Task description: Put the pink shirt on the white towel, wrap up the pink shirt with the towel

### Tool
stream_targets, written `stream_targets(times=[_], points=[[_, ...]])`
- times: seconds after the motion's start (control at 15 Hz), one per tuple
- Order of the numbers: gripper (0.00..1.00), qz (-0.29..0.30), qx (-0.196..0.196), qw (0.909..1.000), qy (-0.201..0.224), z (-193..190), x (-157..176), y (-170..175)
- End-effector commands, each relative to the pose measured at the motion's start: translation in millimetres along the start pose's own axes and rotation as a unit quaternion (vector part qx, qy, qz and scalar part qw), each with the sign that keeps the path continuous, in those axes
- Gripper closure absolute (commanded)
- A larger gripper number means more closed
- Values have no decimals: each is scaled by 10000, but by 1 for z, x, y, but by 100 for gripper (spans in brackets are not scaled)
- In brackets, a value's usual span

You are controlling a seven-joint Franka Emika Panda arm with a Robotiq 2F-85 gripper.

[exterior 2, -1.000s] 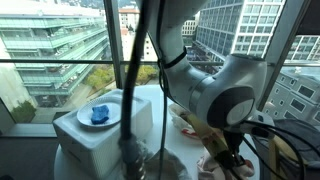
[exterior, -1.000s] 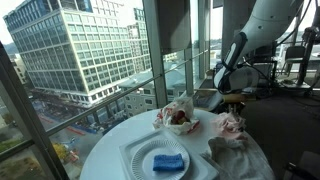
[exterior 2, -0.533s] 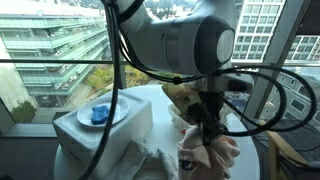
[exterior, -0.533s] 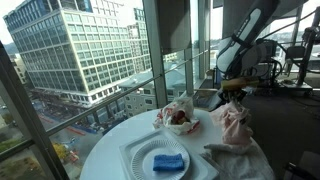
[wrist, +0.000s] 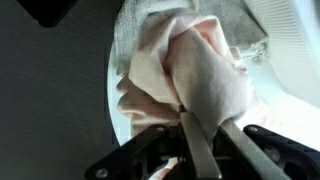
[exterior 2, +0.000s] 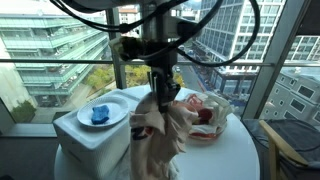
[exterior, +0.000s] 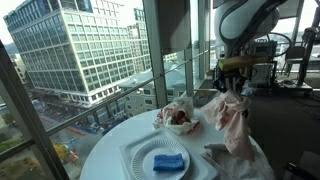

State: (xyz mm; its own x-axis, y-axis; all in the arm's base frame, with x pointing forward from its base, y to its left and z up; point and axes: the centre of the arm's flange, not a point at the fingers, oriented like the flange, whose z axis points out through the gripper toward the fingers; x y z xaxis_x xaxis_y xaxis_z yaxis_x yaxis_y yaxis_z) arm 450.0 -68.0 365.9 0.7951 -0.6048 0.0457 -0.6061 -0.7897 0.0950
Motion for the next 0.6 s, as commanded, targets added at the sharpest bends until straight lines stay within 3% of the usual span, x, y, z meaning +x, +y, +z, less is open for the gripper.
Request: stream_targets(times=[0.0, 0.27, 0.53], points=[[97, -370, 269, 9989, -84, 3, -21, -2], [97, -544, 508, 9968, -302, 74, -20, -4], [97, -738, 745, 9944, -149, 139, -15, -7]])
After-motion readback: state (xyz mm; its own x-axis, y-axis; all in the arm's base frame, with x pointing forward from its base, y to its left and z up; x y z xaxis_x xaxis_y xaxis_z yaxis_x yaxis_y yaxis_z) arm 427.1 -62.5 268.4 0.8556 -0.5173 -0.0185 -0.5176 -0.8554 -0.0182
